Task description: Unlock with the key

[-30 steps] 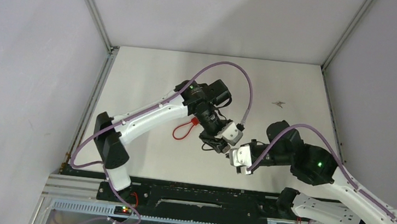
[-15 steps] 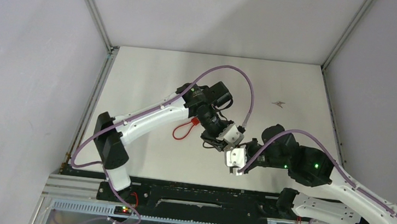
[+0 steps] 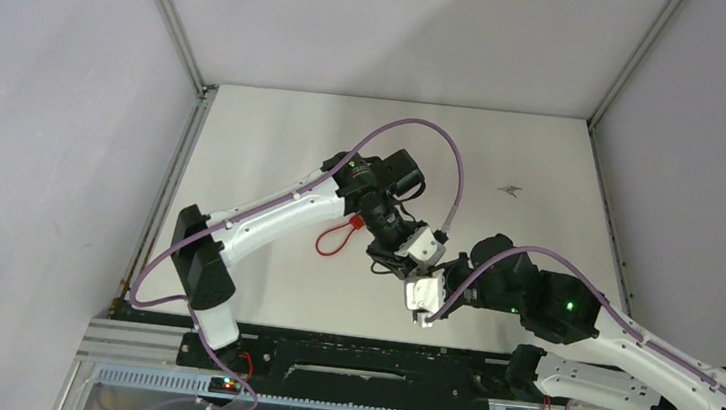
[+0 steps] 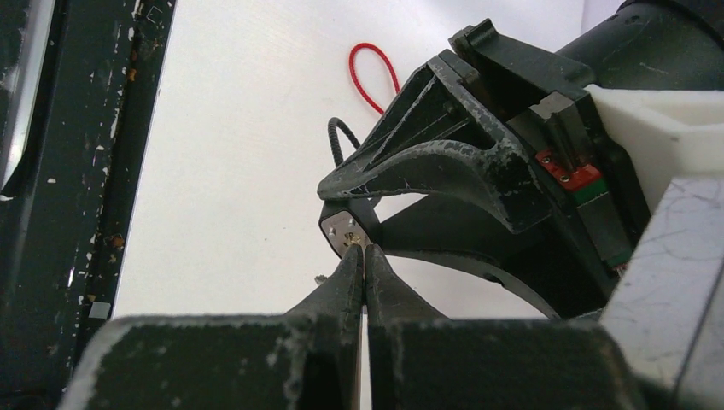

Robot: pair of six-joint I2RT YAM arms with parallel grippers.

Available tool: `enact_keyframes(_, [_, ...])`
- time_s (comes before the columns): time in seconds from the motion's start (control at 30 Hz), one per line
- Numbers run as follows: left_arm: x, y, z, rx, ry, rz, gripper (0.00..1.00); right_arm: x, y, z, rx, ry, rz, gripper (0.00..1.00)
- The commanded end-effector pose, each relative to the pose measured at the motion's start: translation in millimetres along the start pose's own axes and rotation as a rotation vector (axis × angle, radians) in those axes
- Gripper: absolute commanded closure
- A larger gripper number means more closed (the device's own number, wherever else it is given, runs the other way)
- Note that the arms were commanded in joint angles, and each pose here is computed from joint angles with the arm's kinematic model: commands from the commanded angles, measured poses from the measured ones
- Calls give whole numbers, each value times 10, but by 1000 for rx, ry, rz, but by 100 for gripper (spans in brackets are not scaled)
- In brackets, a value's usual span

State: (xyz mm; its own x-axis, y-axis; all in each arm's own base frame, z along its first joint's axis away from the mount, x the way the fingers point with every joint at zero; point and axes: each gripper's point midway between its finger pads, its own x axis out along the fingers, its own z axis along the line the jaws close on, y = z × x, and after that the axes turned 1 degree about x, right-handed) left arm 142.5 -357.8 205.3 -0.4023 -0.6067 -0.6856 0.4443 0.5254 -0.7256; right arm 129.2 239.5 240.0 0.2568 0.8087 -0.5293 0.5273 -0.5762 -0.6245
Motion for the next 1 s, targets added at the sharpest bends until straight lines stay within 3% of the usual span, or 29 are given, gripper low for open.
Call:
enact_keyframes(0.0, [-63,-211,-71,14,3,-63,100,27,-44,-136,-25,63,2,100])
enact_keyframes(0.97, [-20,-165,-5,-28,-3,-46,100,-22,-131,-7,-44,18,-38,100])
